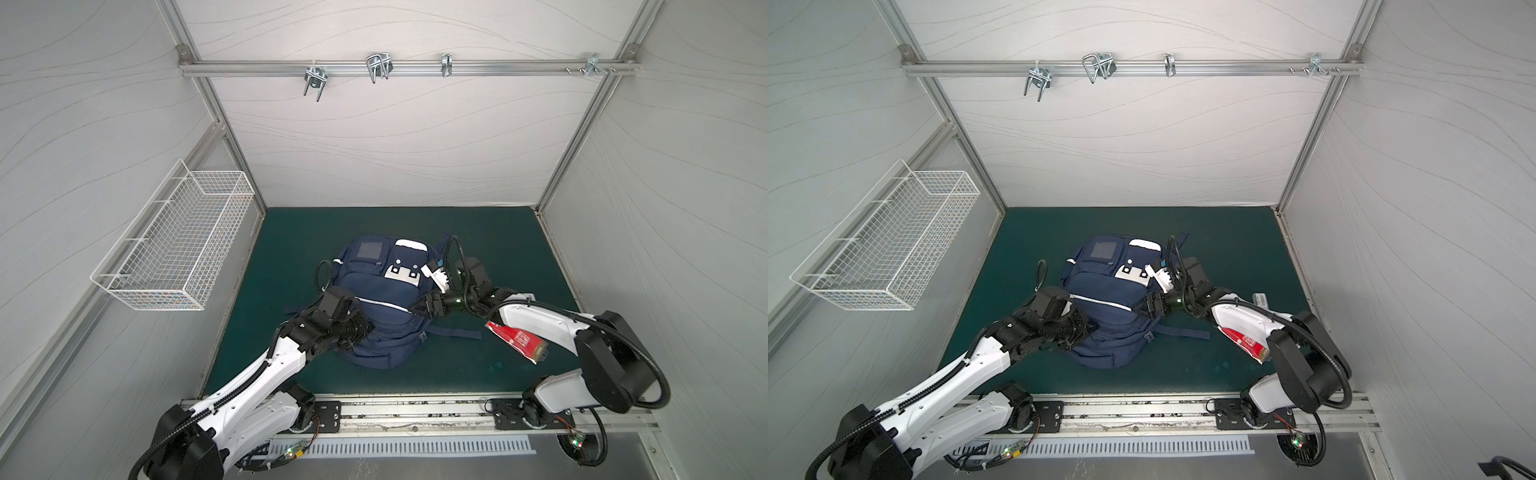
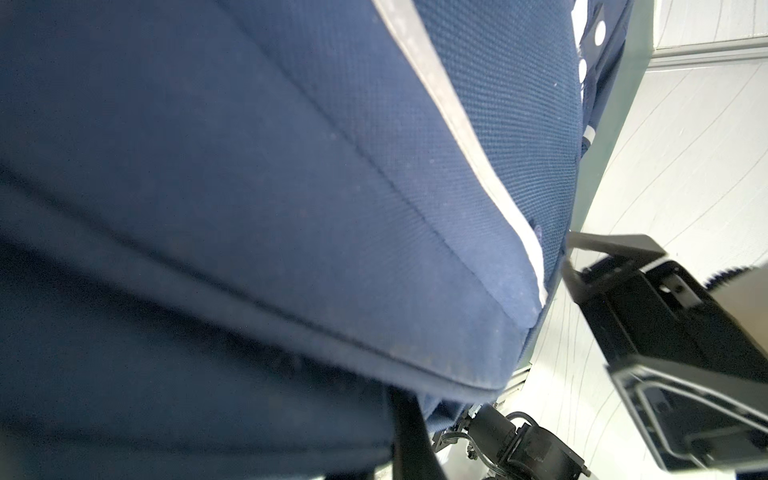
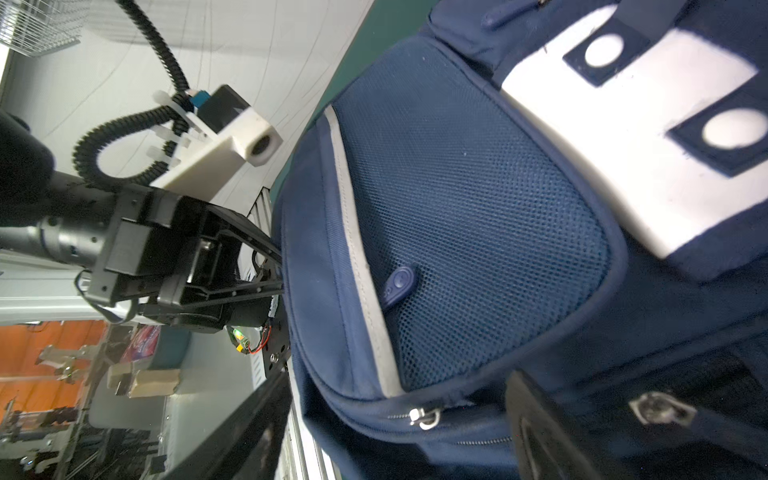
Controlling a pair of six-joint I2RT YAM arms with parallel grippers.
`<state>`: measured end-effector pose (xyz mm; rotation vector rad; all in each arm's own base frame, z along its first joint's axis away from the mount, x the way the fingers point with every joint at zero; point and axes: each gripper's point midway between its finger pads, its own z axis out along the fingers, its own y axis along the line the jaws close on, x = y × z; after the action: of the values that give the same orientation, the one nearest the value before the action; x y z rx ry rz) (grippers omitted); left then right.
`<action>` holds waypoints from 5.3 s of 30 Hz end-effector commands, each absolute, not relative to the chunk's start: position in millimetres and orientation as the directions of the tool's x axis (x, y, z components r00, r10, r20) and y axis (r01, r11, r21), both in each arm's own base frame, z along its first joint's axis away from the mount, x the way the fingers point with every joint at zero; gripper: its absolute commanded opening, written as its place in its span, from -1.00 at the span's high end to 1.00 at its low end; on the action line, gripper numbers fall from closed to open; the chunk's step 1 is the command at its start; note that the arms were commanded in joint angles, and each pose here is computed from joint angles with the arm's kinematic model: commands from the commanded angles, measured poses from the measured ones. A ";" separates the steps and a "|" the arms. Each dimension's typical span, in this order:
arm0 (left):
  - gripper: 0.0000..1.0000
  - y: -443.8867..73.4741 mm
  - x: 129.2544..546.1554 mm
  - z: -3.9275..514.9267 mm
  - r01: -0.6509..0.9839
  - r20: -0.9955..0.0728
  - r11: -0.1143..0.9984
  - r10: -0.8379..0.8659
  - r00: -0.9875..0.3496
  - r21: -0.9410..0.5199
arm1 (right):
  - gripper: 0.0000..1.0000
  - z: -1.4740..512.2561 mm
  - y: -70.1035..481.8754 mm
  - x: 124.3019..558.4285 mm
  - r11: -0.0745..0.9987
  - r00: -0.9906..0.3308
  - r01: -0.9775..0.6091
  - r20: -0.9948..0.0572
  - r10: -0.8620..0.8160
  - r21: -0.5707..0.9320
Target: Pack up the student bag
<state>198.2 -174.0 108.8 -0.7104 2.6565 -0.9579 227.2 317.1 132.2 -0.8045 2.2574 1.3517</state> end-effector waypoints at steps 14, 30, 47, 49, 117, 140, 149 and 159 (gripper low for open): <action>1.00 -186.1 220.3 141.8 -0.288 -0.110 0.635 -0.511 -0.852 -0.717 | -0.32 113.8 322.4 203.7 0.315 -0.784 -0.618 -0.534 -0.316 0.720; 1.00 -185.2 220.2 140.4 -0.293 -0.108 0.633 -0.515 -0.850 -0.716 | 0.25 114.4 321.0 189.7 0.356 -0.764 -0.645 -0.557 -0.325 0.676; 1.00 -186.7 220.3 138.7 -0.295 -0.101 0.633 -0.511 -0.854 -0.716 | 0.17 97.1 327.9 203.4 0.483 -0.675 -0.728 -0.629 -0.384 0.486; 1.00 -186.6 220.1 136.9 -0.299 -0.096 0.632 -0.513 -0.853 -0.715 | -0.12 100.6 330.6 206.4 0.479 -0.664 -0.737 -0.642 -0.383 0.477; 1.00 -174.9 229.6 104.1 -0.360 -0.052 0.660 -0.518 -0.854 -0.660 | 0.73 116.4 339.0 202.1 0.415 -0.574 -0.806 -0.728 -0.376 0.421; -0.27 -142.8 240.4 137.5 -0.368 -0.156 0.634 -0.615 -0.773 -0.680 | 1.00 97.2 308.8 191.8 0.612 -0.671 -0.706 -0.612 -0.418 0.356; -0.67 -93.2 256.2 118.3 -0.508 -0.076 0.514 -0.751 -0.656 -0.691 | 1.00 107.1 322.4 179.6 0.619 -0.679 -0.700 -0.600 -0.424 0.355; -0.06 -84.6 292.1 120.5 -0.490 -0.060 0.459 -0.772 -0.633 -0.741 | 1.00 100.9 326.6 177.4 0.670 -0.711 -0.666 -0.551 -0.436 0.329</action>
<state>261.9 -81.9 90.2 -1.1913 2.4237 -0.9231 180.4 327.4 102.4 -0.8691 2.4122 0.7514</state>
